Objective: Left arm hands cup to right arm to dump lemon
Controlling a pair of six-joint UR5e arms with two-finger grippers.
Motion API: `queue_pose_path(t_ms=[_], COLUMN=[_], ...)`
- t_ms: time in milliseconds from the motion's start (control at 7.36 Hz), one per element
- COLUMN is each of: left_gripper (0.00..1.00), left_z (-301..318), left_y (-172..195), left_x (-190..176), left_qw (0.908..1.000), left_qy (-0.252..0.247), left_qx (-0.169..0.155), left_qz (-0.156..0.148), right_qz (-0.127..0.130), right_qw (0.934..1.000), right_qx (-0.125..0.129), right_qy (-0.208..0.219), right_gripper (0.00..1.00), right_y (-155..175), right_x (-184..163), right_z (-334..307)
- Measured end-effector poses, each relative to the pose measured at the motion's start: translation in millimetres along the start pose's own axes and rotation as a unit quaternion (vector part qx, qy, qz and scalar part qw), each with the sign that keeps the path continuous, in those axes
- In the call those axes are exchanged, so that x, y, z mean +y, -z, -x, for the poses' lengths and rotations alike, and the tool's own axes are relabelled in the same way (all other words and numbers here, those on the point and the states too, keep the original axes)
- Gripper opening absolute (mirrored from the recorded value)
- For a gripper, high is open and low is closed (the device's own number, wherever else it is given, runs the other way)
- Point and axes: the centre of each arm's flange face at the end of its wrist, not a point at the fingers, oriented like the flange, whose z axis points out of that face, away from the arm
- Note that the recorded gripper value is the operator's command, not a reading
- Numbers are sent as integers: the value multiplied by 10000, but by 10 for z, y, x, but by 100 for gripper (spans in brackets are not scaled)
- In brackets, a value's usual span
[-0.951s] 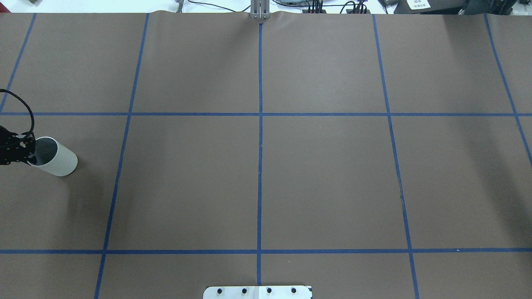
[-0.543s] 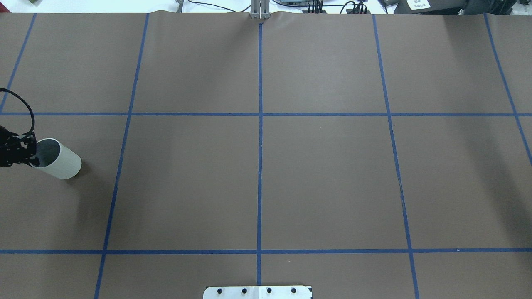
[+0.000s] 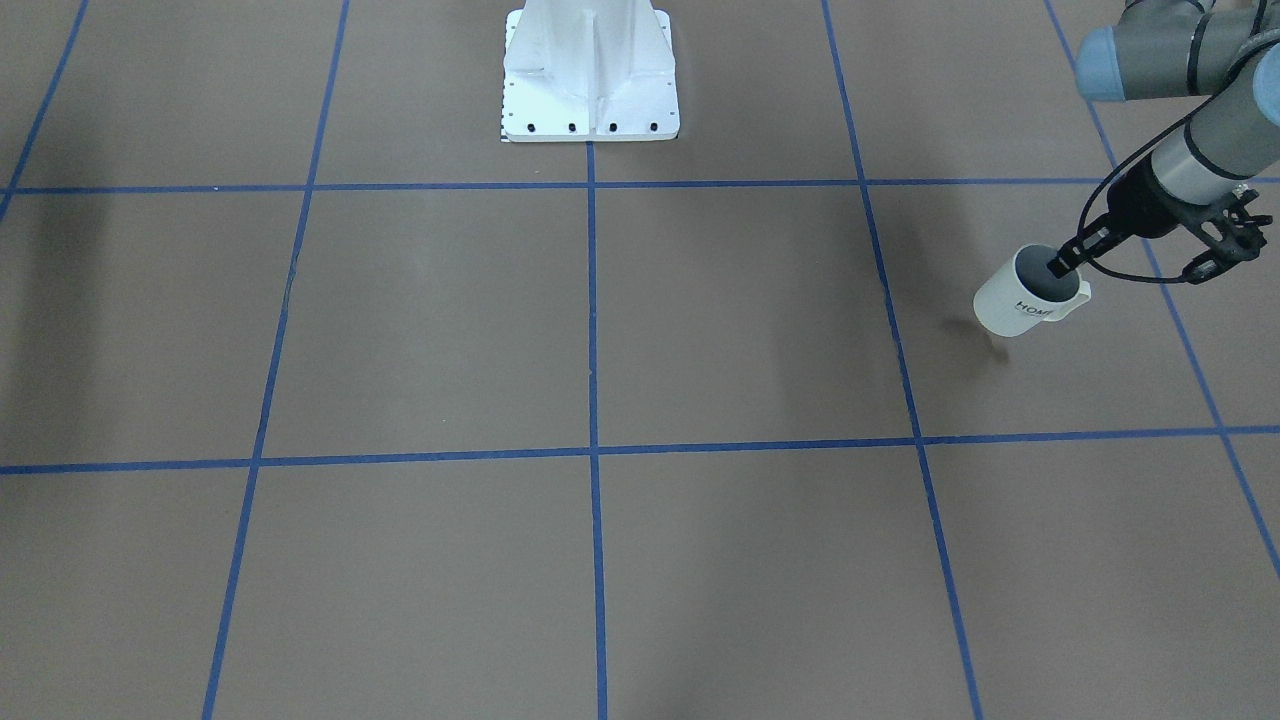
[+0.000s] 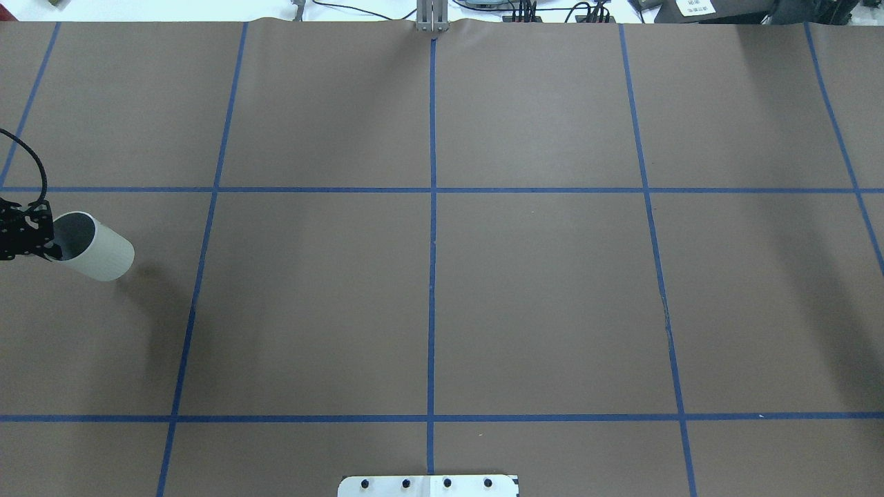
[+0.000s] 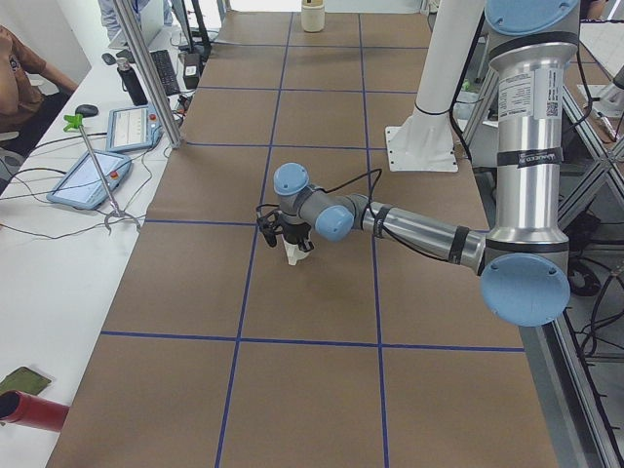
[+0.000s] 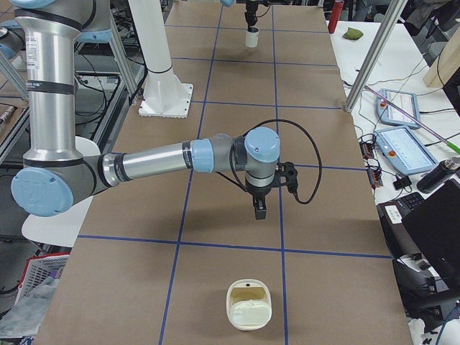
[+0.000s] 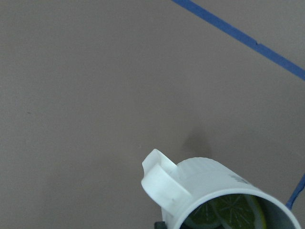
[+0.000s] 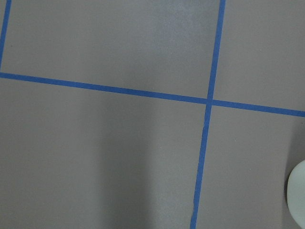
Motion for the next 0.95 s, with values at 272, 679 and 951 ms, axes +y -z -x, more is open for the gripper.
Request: queue_pose_path(t_ms=[272,679,951], left_gripper=[0,0,0], left_z=[-385,-1285,-2017], left_y=[294,986,1423], left_x=[-202,-429,-337], left_qw=[9999,9995,9994], left_qy=[115,21,-11], left_qx=[-24,-185,-202], left_qz=[-118,-252,-271], right_qz=[-58,-128,-269], right_qw=[9999,9993,9971], right_qx=[20,-4,-42], right_qy=[84,344,713], right_gripper=[100,99,99], right_y=[51,102,149], right_x=[-87,-347,-673], right_z=[68,324,763])
